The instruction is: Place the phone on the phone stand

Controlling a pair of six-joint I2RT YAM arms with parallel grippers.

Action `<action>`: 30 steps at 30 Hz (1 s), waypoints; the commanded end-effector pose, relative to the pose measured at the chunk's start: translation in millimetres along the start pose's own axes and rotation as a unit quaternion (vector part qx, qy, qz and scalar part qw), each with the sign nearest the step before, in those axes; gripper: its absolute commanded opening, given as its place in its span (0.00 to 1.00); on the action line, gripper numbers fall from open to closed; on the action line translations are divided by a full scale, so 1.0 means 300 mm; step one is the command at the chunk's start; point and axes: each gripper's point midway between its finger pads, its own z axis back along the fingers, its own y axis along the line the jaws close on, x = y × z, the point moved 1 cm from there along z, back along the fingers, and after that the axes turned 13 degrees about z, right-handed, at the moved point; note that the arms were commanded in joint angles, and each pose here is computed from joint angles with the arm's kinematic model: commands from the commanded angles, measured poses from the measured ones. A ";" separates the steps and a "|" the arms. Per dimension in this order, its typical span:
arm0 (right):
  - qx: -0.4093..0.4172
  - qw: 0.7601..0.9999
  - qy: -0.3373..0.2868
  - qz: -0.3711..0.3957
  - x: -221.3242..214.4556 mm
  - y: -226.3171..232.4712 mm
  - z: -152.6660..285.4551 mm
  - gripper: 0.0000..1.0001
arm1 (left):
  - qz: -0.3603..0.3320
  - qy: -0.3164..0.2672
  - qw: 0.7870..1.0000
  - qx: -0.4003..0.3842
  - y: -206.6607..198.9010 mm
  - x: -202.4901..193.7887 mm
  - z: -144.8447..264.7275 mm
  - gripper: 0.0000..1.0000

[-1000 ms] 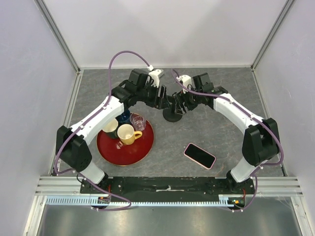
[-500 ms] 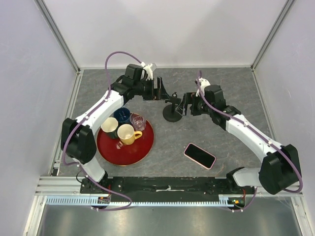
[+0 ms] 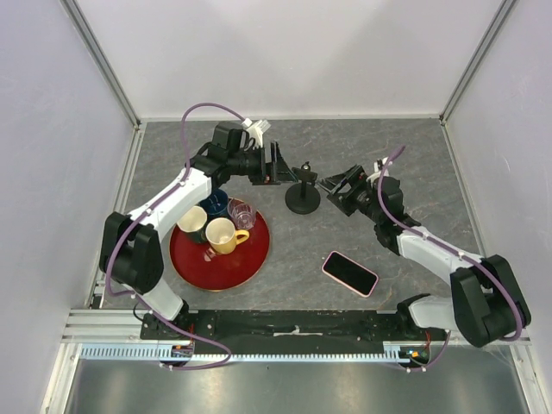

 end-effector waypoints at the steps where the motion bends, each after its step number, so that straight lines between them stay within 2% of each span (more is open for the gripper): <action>1: 0.098 0.992 -0.058 -0.063 0.093 0.114 -0.007 0.87 | -0.011 -0.008 0.998 -0.057 -0.105 0.015 0.041 0.84; 8: 0.112 0.989 -0.057 -0.073 0.100 0.128 -0.035 0.86 | -0.009 -0.010 0.998 -0.061 -0.106 0.021 0.050 0.84; 12: 0.107 0.990 -0.044 -0.080 0.090 0.128 -0.072 0.76 | -0.009 -0.011 0.998 -0.061 -0.102 0.024 0.050 0.84; 16: 0.118 0.989 -0.034 -0.089 0.082 0.146 -0.095 0.71 | 0.007 -0.007 0.998 -0.064 -0.086 0.029 0.047 0.84; 22: 0.125 0.987 -0.030 -0.094 0.071 0.155 -0.108 0.68 | 0.030 -0.010 0.996 -0.079 -0.063 0.050 0.057 0.83; 30: 0.129 0.986 -0.025 -0.106 0.055 0.139 -0.125 0.49 | 0.048 -0.007 0.995 -0.086 -0.042 0.062 0.054 0.81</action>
